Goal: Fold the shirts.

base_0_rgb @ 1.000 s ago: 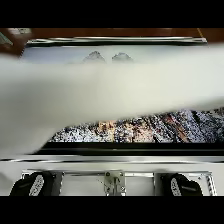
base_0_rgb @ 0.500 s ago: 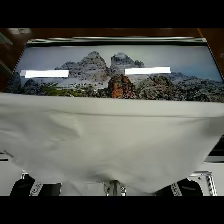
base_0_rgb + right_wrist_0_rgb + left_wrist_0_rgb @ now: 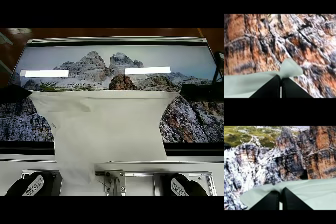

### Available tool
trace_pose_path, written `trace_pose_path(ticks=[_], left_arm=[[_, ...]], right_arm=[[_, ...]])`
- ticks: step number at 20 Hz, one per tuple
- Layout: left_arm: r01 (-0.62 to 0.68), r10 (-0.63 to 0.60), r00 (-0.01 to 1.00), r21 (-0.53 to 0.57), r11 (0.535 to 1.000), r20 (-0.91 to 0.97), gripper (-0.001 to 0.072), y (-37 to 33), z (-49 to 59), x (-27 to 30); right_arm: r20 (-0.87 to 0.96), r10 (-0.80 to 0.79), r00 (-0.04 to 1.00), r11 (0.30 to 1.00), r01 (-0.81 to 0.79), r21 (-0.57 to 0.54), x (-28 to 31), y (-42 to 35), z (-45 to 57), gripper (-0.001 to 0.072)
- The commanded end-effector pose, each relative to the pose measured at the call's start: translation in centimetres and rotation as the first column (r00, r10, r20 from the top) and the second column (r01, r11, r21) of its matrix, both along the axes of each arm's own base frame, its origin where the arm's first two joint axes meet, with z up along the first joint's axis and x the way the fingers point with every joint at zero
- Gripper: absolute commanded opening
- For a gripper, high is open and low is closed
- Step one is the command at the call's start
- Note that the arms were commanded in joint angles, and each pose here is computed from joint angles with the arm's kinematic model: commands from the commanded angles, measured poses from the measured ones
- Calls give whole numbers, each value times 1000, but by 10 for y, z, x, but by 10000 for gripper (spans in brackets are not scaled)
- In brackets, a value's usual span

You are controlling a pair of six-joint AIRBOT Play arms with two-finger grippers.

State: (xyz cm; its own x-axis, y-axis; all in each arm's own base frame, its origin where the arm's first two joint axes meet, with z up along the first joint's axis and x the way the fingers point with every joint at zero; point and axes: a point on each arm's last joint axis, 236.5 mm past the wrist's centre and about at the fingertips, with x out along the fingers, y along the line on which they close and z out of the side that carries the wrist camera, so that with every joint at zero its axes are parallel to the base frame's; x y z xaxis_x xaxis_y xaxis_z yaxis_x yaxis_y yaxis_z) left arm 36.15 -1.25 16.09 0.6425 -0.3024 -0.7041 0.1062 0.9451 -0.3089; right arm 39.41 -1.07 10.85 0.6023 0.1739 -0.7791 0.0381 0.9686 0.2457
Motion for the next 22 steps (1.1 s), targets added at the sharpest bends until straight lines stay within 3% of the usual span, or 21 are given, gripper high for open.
trace_pose_path(ticks=[1,6,11,17,22], left_arm=[[1,-1,1000,-2,1000,15,38,-4,-62,69],[-107,109,989,-25,994,96,38,-5,-108,139],[-190,197,969,-64,980,149,38,-5,-126,170],[-114,114,993,-41,993,-4,39,-19,-174,152],[106,-89,952,42,993,-294,38,-26,-213,80]], right_arm=[[143,-121,982,986,103,130,82,-5,-37,65],[300,-73,951,997,80,-12,142,7,-71,65],[370,-133,919,986,160,-44,169,-6,-97,65],[158,-103,982,995,100,25,144,16,-149,65],[-50,-57,997,993,62,103,100,18,-165,65]])
